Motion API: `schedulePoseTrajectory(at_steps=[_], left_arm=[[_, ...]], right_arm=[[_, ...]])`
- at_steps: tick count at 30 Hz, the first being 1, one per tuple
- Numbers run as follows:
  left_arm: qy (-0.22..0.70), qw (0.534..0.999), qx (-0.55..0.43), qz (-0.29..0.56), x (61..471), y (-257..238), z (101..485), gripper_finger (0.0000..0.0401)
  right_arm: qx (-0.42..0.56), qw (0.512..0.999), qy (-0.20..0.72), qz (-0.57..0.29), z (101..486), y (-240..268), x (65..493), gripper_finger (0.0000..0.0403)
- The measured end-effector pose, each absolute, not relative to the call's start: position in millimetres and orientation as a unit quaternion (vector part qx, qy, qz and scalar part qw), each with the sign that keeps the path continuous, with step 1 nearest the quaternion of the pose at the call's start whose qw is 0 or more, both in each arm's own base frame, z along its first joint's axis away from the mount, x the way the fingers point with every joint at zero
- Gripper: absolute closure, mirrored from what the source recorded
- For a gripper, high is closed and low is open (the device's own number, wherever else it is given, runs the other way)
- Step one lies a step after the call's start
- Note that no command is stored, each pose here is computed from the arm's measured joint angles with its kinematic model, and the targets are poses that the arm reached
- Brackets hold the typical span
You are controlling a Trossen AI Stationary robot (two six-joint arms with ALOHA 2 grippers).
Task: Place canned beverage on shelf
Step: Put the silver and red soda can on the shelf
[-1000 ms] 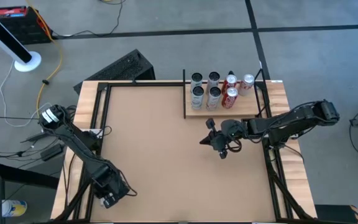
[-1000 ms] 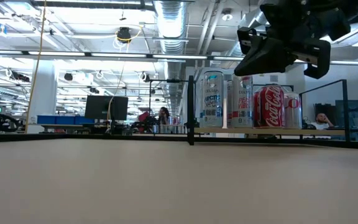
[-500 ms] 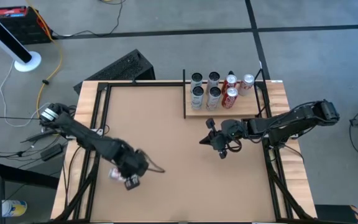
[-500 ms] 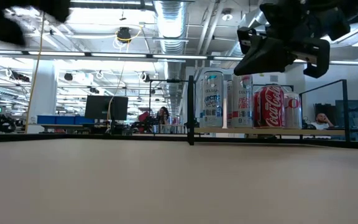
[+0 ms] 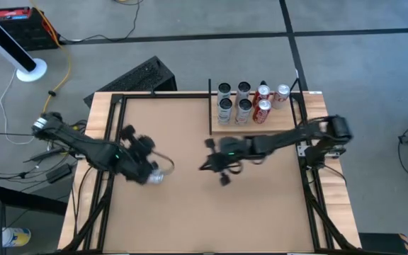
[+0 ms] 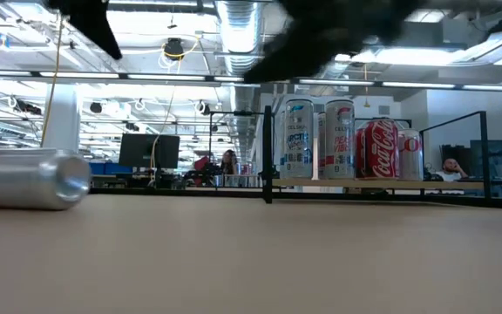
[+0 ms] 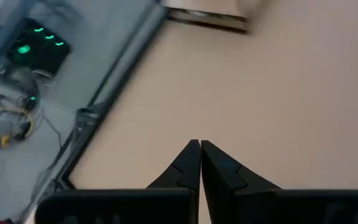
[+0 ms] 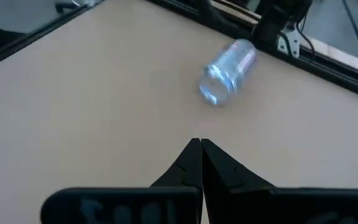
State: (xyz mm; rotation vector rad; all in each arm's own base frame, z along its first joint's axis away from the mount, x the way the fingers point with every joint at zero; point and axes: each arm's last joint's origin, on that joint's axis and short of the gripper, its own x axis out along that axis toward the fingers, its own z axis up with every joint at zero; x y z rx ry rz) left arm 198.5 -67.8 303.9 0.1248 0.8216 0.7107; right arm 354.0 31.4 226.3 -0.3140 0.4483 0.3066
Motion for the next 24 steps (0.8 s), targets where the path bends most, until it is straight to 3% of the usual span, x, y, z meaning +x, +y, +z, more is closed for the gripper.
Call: schedulePoseTrajectory(at_steps=[5,12,18,24], left_arm=[[0.280,0.874,-0.035,0.395,157,-22,291,0.0401],[0.150,0.888,-0.117,0.418,112,7,293,0.0401],[0.142,0.891,-0.122,0.414,103,9,289,0.0401],[0.168,0.890,-0.114,0.409,107,8,277,0.0401]], right_arm=[[-0.178,0.939,0.271,0.112,233,23,428,0.0379],[-0.130,0.957,0.258,0.024,245,-32,512,0.0371],[-0.072,0.943,0.322,-0.041,205,-85,555,0.0386],[-0.051,0.930,0.356,-0.070,167,-102,561,0.0386]])
